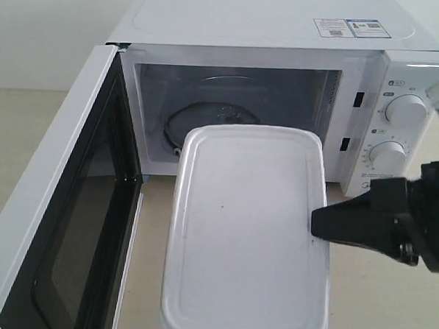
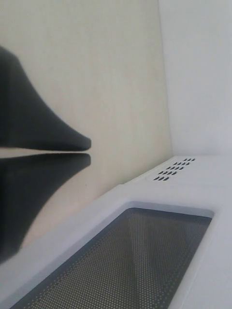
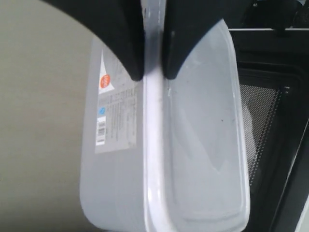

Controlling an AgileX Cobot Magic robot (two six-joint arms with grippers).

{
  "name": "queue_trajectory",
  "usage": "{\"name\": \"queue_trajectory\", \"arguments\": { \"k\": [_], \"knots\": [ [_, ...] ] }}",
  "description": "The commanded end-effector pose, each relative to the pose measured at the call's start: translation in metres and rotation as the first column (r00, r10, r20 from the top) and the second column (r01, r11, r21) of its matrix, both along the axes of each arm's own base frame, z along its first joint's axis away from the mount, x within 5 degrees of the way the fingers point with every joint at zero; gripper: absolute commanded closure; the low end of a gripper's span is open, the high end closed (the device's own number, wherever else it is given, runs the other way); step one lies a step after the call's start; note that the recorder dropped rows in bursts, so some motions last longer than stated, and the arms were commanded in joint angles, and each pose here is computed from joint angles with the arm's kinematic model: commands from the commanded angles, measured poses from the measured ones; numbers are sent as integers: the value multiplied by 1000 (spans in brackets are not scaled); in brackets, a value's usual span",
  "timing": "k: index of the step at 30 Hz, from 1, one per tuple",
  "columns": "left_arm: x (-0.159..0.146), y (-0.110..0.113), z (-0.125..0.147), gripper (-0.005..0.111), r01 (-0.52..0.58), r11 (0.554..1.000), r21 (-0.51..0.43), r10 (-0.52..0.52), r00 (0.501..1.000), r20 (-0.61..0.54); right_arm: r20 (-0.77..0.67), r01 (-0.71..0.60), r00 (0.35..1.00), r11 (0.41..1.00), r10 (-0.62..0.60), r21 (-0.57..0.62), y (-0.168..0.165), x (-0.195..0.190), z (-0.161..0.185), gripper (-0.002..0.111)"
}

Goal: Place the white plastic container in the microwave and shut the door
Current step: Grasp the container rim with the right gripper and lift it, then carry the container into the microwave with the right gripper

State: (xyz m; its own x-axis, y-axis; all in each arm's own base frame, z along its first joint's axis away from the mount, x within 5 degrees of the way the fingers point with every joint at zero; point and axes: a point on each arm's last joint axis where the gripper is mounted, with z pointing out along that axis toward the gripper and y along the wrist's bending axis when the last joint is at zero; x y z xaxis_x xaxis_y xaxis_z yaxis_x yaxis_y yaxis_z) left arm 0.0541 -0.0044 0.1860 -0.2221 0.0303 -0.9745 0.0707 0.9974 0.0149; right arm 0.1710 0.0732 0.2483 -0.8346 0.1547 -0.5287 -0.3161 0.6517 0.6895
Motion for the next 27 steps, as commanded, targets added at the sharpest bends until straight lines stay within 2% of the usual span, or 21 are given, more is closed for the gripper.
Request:
{"name": "queue_trajectory", "arguments": {
  "k": [1, 9, 14, 18, 21, 24, 27],
  "knots": [
    [0, 0, -1, 103, -6, 1000, -9, 6, 1000, -2, -13, 5, 1000, 1000, -4, 31, 3, -19, -10, 108],
    [0, 0, -1, 103, -6, 1000, -9, 6, 1000, -2, -77, 48, 996, 999, -47, 13, 12, -29, -29, 108],
    [0, 0, -1, 103, -6, 1000, -9, 6, 1000, -2, -52, 272, 960, 961, -275, -44, 32, -24, -27, 108],
    [0, 0, -1, 103, -6, 1000, -9, 6, 1000, -2, 5, 370, 929, 929, -370, -10, 41, -25, -22, 108],
    [0, 0, -1, 103, -6, 1000, -9, 6, 1000, -2, 21, 421, 905, 903, -424, 84, 46, -27, -19, 108],
    [0, 0, -1, 103, -6, 1000, -9, 6, 1000, -2, -1, 437, 897, 887, -442, 152, 50, -27, -22, 108],
    [0, 0, -1, 103, -6, 1000, -9, 6, 1000, -2, -26, 445, 894, 880, -447, 169, 55, -23, -32, 108]
  ]
}}
